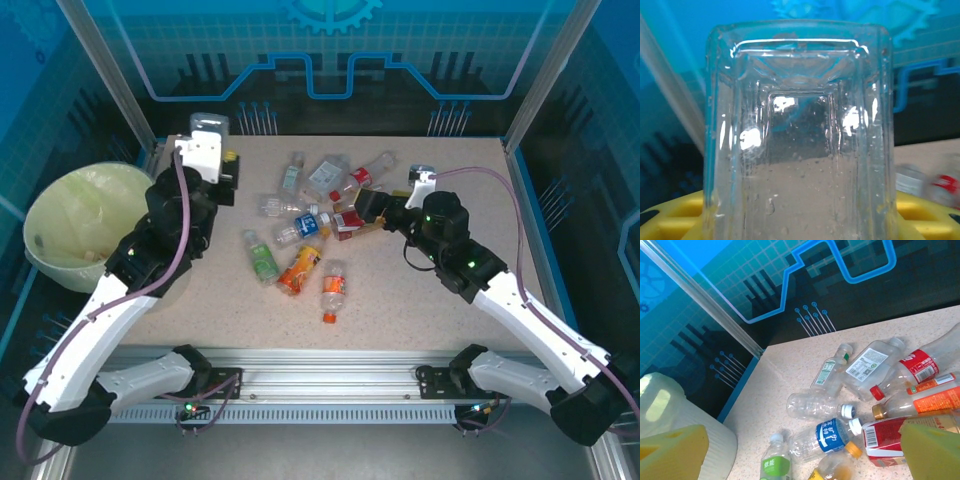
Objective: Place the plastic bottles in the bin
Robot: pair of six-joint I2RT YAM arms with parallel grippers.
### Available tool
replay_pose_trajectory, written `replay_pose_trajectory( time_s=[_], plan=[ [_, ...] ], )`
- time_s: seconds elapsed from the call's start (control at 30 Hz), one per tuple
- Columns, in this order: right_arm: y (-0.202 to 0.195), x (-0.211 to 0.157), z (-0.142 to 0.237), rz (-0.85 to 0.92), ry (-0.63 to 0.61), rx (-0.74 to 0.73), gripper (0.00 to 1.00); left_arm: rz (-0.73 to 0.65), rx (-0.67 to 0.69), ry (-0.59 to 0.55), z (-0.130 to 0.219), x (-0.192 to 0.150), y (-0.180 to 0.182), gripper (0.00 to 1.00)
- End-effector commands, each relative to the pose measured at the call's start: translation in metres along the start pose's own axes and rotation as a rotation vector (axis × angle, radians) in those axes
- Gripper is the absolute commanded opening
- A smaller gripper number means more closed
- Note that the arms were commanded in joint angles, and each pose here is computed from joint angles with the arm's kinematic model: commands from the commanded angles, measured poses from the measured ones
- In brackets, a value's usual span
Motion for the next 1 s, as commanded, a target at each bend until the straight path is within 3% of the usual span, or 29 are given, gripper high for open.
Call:
replay_pose_trajectory(
  time_s=[0.0,0.33,0.63,0.87,0.97],
  plan=[
    [-0.003,0.007,0.004,0.002,-0.052,-0.015,1.00,-0.069,0.264,0.011,-0.007,0.008,0.032,0.43],
    [-0.001,0.010,0.003,0.057,-0.044,0.003,1.00,-0.064,0.692,0.142,-0.036,-0.020,0.117,0.42],
    [0.004,0.015,0.002,0.088,-0.025,0.014,1.00,0.119,0.845,0.333,-0.051,-0.074,0.175,0.43],
    [0.005,0.015,-0.002,0.096,-0.002,0.028,1.00,0.233,0.967,0.420,-0.059,-0.107,0.220,0.43],
    [0.006,0.013,-0.004,0.074,0.003,0.035,1.00,0.247,1.023,0.437,-0.064,-0.114,0.230,0.49]
  ],
)
Point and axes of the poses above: each hand's point on the last joint's axis, 136 mm out from that joint toward the fingers, its own z axis back along the fingers, its own y axis along the line the jaws close on, x = y × z, the point moved 9 cm from there along z, back along the fingers, and after that the axes turned 7 degrees about z, right-handed, at the moved point
